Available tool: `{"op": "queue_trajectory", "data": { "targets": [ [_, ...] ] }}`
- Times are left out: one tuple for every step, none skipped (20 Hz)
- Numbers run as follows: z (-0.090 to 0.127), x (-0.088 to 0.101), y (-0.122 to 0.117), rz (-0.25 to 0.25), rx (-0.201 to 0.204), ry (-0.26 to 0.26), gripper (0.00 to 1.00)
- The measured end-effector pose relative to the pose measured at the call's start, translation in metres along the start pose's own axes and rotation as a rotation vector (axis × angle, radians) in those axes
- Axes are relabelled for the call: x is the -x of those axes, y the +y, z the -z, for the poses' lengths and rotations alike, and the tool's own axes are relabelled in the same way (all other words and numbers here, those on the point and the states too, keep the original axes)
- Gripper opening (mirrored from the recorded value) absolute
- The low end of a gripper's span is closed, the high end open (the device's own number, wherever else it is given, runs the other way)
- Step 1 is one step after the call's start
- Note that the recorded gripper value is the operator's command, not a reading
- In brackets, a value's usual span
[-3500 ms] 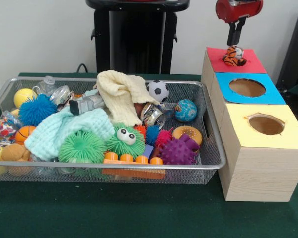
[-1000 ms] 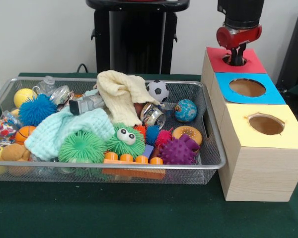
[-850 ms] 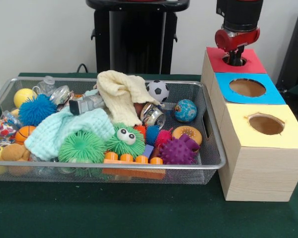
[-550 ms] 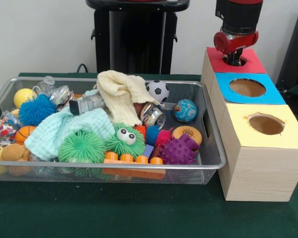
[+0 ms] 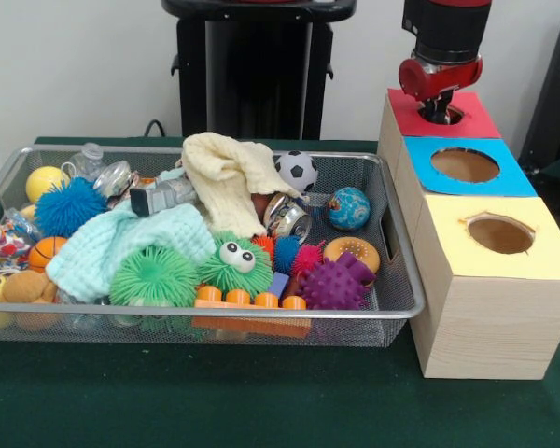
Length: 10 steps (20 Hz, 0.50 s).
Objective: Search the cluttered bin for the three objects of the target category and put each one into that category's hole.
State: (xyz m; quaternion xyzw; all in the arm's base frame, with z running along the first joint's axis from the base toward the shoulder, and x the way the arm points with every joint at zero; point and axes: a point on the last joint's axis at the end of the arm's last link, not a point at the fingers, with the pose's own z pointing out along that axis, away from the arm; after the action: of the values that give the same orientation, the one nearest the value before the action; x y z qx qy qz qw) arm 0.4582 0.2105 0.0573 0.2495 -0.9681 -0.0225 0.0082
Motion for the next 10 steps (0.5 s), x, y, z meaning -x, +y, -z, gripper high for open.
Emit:
{"op": "queue_trajectory", "data": {
  "targets": [
    [0.002,0.001,-0.001,0.000,-0.003,-0.005,0.00],
    [0.004,0.002,-0.001,0.001,-0.004,-0.007,0.00],
    [0.010,0.002,-0.002,0.000,-0.009,-0.014,0.00],
    [0.012,0.002,-0.002,0.000,-0.010,-0.015,0.00],
    [0.015,0.002,-0.003,-0.001,-0.011,-0.016,0.00],
    [0.024,0.001,-0.003,-0.001,-0.012,-0.014,0.00],
    [0.030,0.000,-0.004,-0.003,-0.012,-0.010,0.00],
    [0.036,-0.001,-0.004,-0.004,-0.011,-0.005,0.00],
    [0.043,-0.003,-0.005,-0.009,-0.010,0.003,0.00],
    [0.047,-0.004,-0.006,-0.010,-0.010,0.008,0.00]
  ]
}}
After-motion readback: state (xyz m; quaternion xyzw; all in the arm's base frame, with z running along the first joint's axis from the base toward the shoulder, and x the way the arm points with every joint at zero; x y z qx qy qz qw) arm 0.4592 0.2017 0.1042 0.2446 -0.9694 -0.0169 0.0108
